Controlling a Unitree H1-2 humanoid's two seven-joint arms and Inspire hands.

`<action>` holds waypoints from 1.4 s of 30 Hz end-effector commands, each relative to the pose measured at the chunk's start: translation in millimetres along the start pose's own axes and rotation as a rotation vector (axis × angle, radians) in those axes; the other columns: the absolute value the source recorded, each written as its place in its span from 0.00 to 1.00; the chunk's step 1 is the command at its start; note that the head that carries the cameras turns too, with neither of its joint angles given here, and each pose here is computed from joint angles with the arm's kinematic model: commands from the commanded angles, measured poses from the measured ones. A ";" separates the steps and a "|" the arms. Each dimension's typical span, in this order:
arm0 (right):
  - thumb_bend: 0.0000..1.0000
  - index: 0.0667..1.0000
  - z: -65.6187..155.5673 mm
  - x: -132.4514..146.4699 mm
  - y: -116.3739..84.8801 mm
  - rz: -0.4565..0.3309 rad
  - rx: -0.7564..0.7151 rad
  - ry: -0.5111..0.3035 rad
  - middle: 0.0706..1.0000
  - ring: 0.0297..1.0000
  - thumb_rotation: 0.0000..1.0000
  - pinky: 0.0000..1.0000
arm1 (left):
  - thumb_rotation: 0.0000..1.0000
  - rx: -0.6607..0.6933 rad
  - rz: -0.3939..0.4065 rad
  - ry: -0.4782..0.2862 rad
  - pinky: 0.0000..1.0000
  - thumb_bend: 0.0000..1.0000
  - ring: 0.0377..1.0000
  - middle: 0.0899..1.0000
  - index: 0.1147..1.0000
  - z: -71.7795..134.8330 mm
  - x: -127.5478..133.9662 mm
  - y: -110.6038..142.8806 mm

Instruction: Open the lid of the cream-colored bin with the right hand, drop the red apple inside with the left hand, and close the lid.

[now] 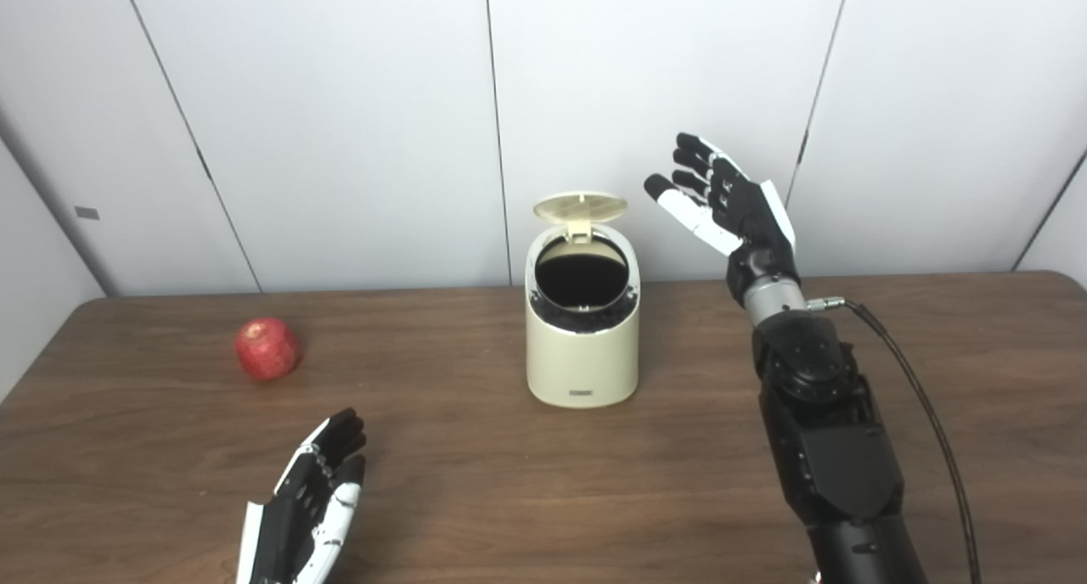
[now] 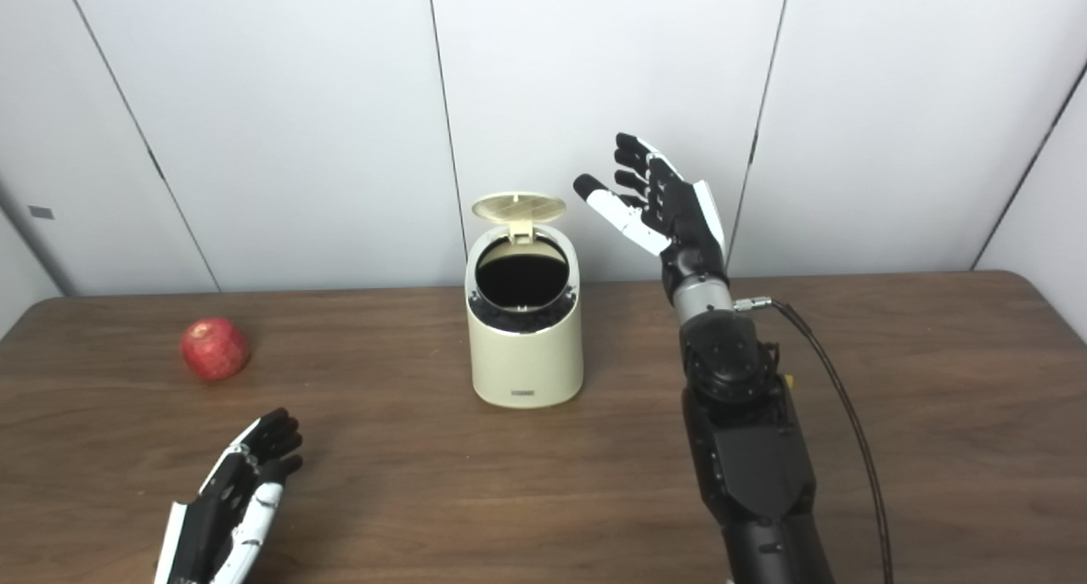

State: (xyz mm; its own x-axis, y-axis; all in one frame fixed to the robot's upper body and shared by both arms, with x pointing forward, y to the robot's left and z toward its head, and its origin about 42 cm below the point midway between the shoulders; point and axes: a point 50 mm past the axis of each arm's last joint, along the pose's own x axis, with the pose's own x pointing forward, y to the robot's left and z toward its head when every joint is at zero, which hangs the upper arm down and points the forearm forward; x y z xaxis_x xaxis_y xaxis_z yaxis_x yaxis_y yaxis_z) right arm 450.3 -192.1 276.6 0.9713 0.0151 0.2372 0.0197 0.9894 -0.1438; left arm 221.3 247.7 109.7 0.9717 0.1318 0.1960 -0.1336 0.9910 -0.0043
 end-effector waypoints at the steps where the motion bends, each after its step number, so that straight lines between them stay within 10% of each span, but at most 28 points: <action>1: 0.55 0.84 19.1 -3.6 -5.6 0.014 0.007 -0.066 0.84 0.83 0.55 0.78 | 0.56 -0.032 0.010 0.082 0.82 0.44 0.84 0.84 0.84 -20.2 -22.7 -7.6; 22: 0.59 0.88 -41.6 -140.1 -55.9 0.102 0.034 0.055 0.91 0.90 0.78 0.87 | 0.60 -0.045 0.016 0.079 0.83 0.43 0.83 0.83 0.84 -18.7 -20.0 -4.6; 42: 0.54 0.92 -82.1 -178.4 -68.1 -0.031 0.117 0.086 0.98 1.00 1.00 1.00 | 0.62 -0.080 0.034 0.076 0.82 0.47 0.83 0.82 0.83 -11.7 -23.2 -8.8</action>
State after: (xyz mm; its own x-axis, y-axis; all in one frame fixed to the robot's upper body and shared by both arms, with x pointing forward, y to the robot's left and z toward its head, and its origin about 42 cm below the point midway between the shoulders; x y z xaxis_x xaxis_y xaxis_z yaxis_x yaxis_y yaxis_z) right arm 291.6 -268.8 154.2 0.9971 -0.0235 0.0721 0.0251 0.9995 -0.0214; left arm 219.2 248.9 110.0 0.9706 0.1449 0.1923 -0.1392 0.9893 -0.0430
